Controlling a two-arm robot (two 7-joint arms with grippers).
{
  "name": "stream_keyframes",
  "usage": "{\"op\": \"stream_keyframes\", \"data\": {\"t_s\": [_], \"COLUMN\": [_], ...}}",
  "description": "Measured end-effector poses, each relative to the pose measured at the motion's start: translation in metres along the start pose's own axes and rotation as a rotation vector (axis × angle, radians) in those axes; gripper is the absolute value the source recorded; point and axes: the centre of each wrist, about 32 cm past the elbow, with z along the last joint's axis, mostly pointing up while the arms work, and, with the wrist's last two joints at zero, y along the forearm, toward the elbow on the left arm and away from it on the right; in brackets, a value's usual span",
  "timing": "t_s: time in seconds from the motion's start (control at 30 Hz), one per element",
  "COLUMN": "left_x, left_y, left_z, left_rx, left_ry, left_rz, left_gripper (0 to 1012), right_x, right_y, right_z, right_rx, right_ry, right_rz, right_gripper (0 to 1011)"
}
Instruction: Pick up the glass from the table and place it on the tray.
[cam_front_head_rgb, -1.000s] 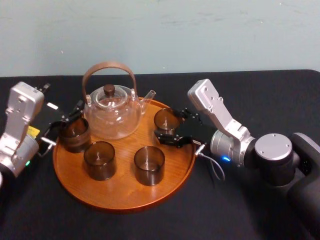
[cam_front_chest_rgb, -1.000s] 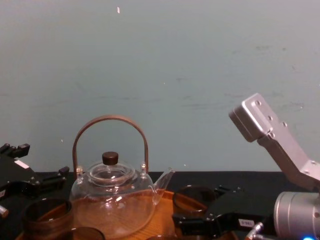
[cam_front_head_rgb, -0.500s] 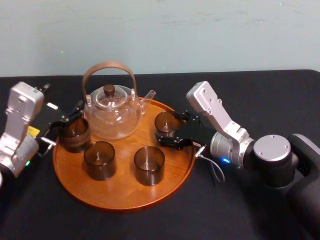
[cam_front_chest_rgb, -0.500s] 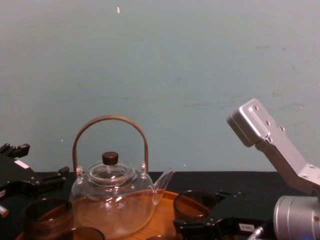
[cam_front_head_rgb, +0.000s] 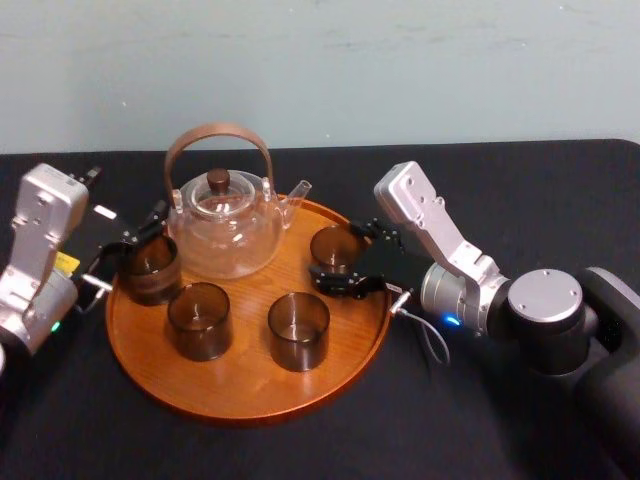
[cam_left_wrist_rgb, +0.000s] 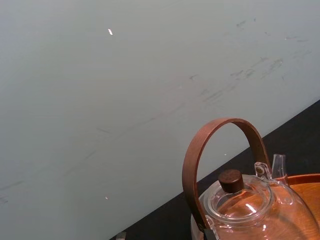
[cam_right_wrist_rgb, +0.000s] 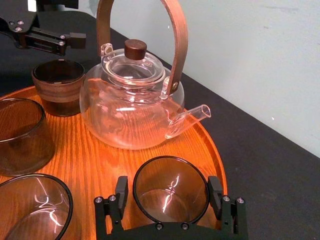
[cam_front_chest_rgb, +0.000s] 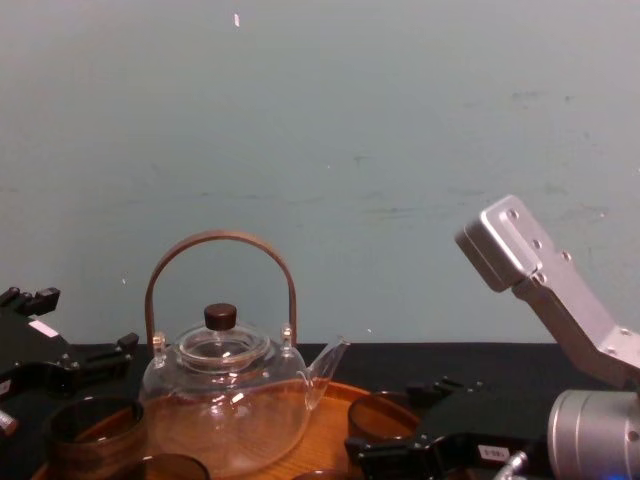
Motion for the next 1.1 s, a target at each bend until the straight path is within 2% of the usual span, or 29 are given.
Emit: {"op": "stream_keyframes", "data": {"t_s": [0.17,0.37,0.67,0.9,1.1], "left_x": [0.0000,0.0000,0.0000,0.0000,0.0000], "left_y": [0.000,0.000,0.000,0.000,0.000], "left_z": [0.000,0.000,0.000,0.000,0.000], "left_rx": [0.000,0.000,0.000,0.000,0.000], "left_ry": [0.000,0.000,0.000,0.000,0.000], "left_rz": [0.000,0.000,0.000,0.000,0.000], "left_gripper": [1001,1001,1001,1001,1001], "right_x": [0.0001,0.0011,0.0061,0.0118,0.0219], "right_y": [-0.001,-0.010,-0.039,-0.067,-0.091], "right_z": [0.000,0.005,0.016,0.008,-0.009], "right_rx": [0.005,0.052,0.150,0.183,0.180], "right_ry": [0.000,-0.005,-0.004,0.012,0.037], "right_rz": [-0.001,-0.006,-0.016,-0.050,-0.122], "right_gripper": [1002,1002,1002,1002,1002]}}
